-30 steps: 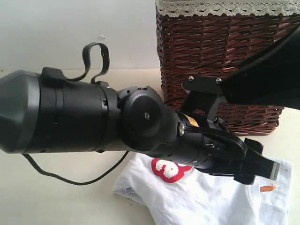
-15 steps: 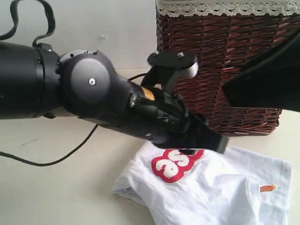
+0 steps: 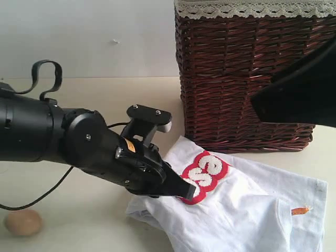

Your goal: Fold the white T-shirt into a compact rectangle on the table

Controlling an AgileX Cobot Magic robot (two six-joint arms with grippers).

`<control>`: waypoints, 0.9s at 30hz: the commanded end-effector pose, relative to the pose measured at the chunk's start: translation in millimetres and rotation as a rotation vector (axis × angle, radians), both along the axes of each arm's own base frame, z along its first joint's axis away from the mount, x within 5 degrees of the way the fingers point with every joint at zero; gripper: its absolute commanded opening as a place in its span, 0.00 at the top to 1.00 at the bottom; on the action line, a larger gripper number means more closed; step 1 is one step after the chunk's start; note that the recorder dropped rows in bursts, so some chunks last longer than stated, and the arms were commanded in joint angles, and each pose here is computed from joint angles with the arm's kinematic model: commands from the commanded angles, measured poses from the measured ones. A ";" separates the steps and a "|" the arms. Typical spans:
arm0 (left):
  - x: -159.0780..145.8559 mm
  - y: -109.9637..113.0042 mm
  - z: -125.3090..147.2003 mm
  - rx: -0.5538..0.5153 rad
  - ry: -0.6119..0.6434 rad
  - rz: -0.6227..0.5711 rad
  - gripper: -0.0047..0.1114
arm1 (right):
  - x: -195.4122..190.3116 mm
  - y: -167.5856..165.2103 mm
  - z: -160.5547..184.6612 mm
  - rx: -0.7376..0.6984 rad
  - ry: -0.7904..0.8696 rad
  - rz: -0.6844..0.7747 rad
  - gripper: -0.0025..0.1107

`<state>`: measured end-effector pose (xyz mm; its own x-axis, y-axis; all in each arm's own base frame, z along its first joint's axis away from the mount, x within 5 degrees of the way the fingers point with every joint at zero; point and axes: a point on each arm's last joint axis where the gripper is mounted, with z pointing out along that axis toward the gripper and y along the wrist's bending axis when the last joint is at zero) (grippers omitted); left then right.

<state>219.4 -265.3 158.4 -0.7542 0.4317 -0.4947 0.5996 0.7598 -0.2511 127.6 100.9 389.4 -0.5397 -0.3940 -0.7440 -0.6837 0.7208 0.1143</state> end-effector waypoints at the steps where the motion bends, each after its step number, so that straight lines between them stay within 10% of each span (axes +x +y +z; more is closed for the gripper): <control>1: 17.1 -14.0 2.4 -0.040 -0.068 0.021 0.85 | -1.1 -0.3 2.4 0.002 -0.014 0.007 0.60; 11: 14.8 2.8 -56.1 0.225 0.201 -0.083 0.96 | -1.2 -0.3 2.3 0.001 -0.012 0.007 0.60; 21: -2.4 44.2 -50.7 0.427 0.286 -0.021 0.96 | -2.4 -0.7 1.0 -0.009 0.003 0.013 0.60; 27: -7.9 53.7 1.2 0.327 0.147 0.027 0.96 | -2.5 -0.7 0.9 -0.011 0.004 0.013 0.60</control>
<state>210.4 -213.3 141.0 -0.8236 0.5507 -0.1355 0.5624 0.8239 -0.0700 126.0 100.4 387.8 -0.5516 -0.4080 -0.7275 -0.6864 0.7175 0.1181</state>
